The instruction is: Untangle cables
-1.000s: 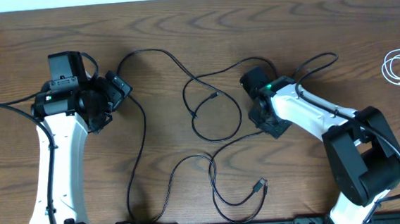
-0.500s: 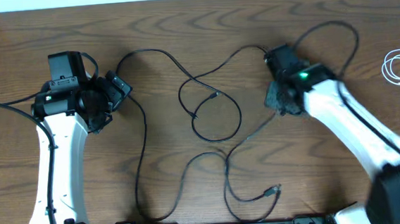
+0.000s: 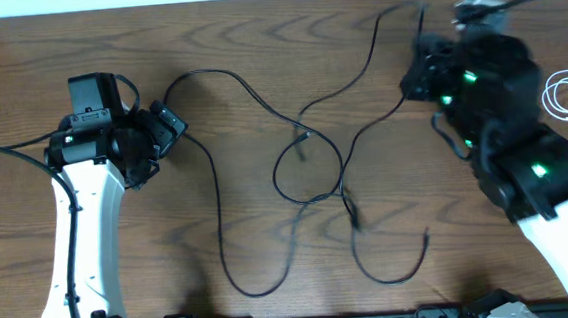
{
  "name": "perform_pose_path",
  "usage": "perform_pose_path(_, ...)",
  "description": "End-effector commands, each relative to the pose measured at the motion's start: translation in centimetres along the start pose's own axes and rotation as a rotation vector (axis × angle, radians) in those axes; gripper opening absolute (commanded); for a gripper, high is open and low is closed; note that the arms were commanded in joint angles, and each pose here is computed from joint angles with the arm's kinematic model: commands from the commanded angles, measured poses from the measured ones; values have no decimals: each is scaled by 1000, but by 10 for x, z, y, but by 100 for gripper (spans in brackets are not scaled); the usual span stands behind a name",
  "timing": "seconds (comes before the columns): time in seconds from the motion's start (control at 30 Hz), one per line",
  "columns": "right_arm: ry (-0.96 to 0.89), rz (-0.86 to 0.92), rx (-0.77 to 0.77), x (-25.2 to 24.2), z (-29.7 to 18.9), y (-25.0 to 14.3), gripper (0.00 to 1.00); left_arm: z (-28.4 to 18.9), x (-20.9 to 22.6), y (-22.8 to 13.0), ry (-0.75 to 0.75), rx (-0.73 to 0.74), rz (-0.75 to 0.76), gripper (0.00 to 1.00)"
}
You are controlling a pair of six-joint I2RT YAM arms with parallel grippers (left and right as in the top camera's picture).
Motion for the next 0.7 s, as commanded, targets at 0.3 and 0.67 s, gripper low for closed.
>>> perform_pose_path(0.3, -51, -155, -217, 4, -16, 33, 1, 0, 0, 1, 1, 1, -8, 98)
perform_pose_path(0.67, -131, -809, -126, 1, 32, 15, 1, 0, 0, 1, 1, 1, -8, 98)
Point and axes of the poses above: each gripper's point midway between its finger pads, its own z axis out along the fingers, its own x axis along the line the jaws close on, y = z × x, the point moved 9 cm from there along -z, back along the fingers, and after that the axes turned 4 degrees about z, right-handed, at the moved point
